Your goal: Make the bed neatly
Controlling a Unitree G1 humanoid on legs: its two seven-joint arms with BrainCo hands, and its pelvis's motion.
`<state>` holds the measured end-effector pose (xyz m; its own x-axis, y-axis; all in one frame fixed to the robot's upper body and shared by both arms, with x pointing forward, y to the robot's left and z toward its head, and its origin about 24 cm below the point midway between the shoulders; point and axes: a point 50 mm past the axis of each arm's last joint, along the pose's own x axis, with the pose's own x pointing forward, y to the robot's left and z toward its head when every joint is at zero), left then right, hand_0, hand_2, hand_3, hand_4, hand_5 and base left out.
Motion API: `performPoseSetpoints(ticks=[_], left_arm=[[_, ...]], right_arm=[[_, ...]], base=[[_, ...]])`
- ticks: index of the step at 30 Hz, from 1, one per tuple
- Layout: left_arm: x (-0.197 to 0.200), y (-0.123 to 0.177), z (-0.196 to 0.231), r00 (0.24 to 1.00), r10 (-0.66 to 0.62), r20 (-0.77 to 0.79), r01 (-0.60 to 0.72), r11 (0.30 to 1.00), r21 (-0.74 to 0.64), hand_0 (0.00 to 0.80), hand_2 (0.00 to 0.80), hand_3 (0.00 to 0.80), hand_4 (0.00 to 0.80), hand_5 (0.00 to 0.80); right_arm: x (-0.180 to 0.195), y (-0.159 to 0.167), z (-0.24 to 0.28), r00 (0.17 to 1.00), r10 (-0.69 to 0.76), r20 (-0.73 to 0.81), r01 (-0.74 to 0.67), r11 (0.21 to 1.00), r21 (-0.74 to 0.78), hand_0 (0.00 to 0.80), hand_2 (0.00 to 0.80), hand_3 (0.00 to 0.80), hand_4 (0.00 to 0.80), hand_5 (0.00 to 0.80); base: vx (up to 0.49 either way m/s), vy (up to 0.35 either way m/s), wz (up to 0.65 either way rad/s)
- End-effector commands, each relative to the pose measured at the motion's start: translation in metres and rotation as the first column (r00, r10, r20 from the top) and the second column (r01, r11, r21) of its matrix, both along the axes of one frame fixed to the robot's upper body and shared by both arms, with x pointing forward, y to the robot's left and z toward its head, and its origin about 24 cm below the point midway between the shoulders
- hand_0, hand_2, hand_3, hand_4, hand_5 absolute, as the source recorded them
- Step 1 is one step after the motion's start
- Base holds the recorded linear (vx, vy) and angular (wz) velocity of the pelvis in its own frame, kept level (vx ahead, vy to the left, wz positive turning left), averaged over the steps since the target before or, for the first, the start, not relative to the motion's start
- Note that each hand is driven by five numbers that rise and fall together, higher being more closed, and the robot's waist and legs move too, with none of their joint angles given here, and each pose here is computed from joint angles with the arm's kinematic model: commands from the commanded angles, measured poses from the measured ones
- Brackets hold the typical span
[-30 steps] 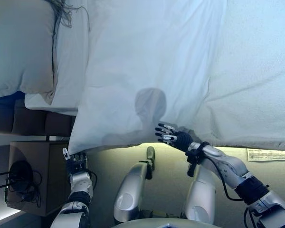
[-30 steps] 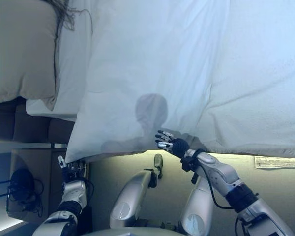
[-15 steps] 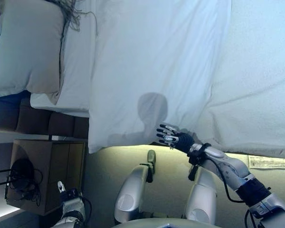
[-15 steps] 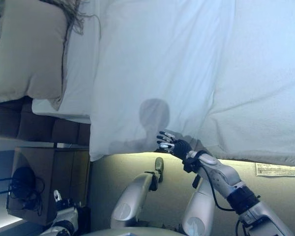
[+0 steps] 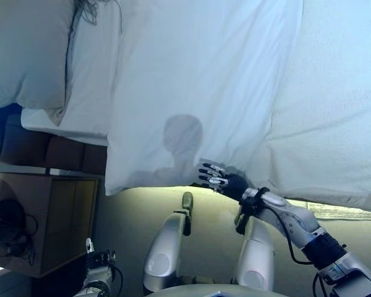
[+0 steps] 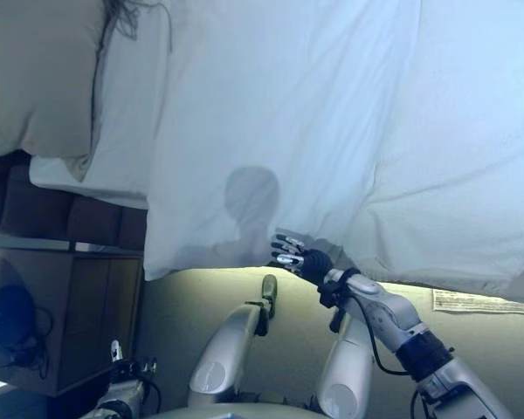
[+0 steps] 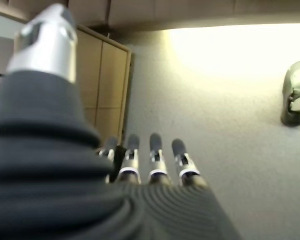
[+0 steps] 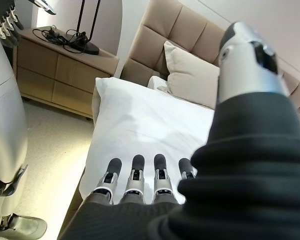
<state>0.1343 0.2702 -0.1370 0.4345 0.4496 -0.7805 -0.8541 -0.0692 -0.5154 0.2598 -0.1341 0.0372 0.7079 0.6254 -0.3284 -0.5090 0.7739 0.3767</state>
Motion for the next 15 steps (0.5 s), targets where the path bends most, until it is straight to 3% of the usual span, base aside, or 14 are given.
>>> performPoseSetpoints(ticks=[1, 7, 11, 15], left_arm=[[0.024, 0.039, 0.032, 0.993, 0.004, 0.121, -0.032, 0.974, 0.225, 0.000, 0.000, 0.000, 0.000, 0.000], [0.078, 0.039, 0.093, 0.915, -0.204, 0.349, 0.016, 0.881, 0.473, 0.000, 0.000, 0.000, 0.000, 0.000], [0.092, 0.034, 0.123, 0.847, -0.366, 0.387, 0.064, 0.791, 0.609, 0.000, 0.000, 0.000, 0.000, 0.000], [0.091, 0.023, 0.129, 0.801, -0.501, 0.327, 0.161, 0.707, 0.689, 0.000, 0.000, 0.000, 0.000, 0.000]], right_arm=[[0.002, 0.026, 0.028, 0.988, 0.041, 0.150, -0.061, 0.989, 0.133, 0.000, 0.000, 0.000, 0.000, 0.000], [0.002, 0.021, 0.027, 0.968, -0.066, 0.242, 0.022, 0.983, 0.182, 0.000, 0.000, 0.000, 0.000, 0.000], [-0.007, 0.009, 0.014, 0.957, -0.161, 0.242, 0.106, 0.968, 0.226, 0.000, 0.000, 0.000, 0.000, 0.000], [-0.016, 0.001, -0.005, 0.947, -0.252, 0.197, 0.204, 0.950, 0.237, 0.000, 0.000, 0.000, 0.000, 0.000]], base=[[0.015, -0.112, 0.01], [0.012, -0.155, -0.01], [0.063, -0.131, -0.07], [0.084, -0.112, -0.06]])
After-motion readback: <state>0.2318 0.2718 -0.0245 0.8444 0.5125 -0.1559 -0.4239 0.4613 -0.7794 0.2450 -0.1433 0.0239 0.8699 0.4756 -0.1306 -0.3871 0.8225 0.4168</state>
